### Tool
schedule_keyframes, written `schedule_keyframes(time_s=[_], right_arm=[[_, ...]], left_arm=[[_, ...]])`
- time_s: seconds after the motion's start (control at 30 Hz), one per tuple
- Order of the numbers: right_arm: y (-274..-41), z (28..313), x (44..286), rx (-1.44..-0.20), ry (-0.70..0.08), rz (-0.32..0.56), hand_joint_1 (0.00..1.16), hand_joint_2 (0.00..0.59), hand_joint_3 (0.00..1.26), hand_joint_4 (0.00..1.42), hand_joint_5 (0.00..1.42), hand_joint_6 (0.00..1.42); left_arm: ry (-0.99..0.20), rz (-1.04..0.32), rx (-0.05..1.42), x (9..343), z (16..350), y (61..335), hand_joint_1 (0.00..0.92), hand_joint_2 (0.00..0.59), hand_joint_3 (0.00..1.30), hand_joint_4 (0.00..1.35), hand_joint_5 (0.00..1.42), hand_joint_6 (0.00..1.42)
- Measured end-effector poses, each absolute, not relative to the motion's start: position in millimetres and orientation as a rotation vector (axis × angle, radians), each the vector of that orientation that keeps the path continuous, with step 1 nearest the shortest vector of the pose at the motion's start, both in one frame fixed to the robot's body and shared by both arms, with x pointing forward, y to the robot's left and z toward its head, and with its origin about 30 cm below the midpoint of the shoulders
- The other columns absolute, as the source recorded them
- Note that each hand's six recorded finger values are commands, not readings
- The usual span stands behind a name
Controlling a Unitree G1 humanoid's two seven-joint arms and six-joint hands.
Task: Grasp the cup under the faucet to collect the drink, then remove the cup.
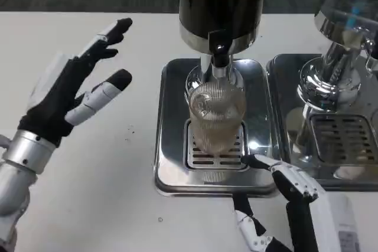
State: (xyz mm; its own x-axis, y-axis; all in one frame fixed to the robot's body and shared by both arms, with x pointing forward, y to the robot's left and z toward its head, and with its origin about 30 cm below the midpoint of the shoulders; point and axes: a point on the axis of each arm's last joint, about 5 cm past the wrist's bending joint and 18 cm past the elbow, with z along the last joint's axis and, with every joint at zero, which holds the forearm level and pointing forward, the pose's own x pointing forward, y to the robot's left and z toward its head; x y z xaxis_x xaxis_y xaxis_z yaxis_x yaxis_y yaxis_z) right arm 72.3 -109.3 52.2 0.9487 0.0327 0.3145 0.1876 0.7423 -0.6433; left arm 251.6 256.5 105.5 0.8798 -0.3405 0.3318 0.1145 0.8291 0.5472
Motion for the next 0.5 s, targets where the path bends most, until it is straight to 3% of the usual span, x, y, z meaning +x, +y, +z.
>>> schedule_keyframes(time_s=[0.23, 0.5], right_arm=[[-112.0, 53.8, 78.7, -0.738, -0.338, -0.09, 0.46, 0.411, 0.41, 0.38, 0.36, 0.39], [-112.7, 53.9, 82.0, -0.729, -0.34, -0.086, 0.46, 0.407, 0.41, 0.38, 0.36, 0.39]], left_arm=[[-0.519, -0.318, 0.359, 256.4, 138.7, 282.6, 0.0, 0.11, 0.45, 0.42, 0.45, 0.45], [-0.483, -0.569, 0.138, 271.5, 160.8, 286.4, 0.0, 0.116, 0.33, 0.33, 0.33, 0.26]])
